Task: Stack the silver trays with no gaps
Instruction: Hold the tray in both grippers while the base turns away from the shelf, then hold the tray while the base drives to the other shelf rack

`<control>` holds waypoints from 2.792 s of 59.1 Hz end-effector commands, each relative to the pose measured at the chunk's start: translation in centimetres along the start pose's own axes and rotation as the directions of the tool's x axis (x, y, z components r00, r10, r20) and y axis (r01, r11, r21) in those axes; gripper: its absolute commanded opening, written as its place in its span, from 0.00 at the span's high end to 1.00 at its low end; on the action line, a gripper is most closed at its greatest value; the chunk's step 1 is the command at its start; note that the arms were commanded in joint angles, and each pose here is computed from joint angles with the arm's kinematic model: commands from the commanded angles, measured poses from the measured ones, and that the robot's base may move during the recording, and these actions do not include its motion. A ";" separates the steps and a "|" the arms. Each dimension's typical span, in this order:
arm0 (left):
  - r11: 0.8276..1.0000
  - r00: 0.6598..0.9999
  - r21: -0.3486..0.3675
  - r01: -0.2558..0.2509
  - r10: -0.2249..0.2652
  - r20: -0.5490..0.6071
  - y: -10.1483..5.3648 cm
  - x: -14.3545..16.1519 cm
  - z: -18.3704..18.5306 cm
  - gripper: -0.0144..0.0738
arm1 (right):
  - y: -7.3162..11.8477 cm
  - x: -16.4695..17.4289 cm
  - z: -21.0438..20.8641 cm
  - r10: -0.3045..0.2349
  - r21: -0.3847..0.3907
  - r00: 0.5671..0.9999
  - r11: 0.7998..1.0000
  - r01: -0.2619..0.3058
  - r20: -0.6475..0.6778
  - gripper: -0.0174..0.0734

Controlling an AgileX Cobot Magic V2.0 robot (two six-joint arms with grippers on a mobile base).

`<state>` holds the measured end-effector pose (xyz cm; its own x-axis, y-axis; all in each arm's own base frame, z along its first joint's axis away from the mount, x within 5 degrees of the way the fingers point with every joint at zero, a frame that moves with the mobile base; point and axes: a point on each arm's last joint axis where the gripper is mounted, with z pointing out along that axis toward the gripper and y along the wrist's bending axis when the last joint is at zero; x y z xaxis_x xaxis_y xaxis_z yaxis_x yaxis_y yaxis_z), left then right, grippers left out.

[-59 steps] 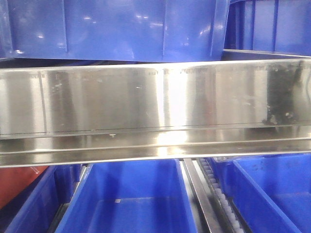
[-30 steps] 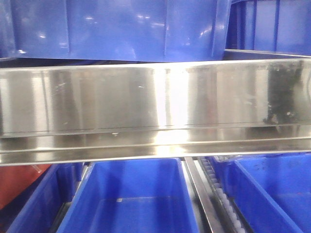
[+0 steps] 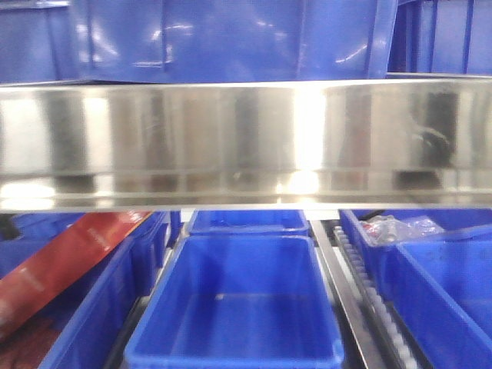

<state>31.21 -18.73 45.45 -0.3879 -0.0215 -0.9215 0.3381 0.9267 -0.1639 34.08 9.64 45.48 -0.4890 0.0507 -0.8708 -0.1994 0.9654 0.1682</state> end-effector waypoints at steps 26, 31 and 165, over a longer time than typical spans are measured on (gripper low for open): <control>0.998 0.997 0.067 0.019 -0.024 0.073 -1.0 -1.0 -0.9 0.84 | 0.9 -0.9 -0.8 0.019 -0.056 0.997 0.998 -0.014 0.079 0.90; 0.998 0.997 0.067 0.019 -0.024 0.073 -1.0 -1.0 -0.9 0.84 | 0.9 -0.9 -0.8 0.019 -0.056 0.997 0.998 -0.014 0.079 0.90; 0.998 0.997 0.067 0.019 -0.024 0.073 -1.0 -1.0 -0.9 0.84 | 0.9 -0.9 -0.8 0.019 -0.056 0.997 0.998 -0.014 0.079 0.90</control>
<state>31.14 -18.62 45.64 -0.3798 -0.0249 -0.9247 0.3390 0.9264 -0.1642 34.09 9.66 45.51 -0.4868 0.0539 -0.8718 -0.2007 0.9645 0.1717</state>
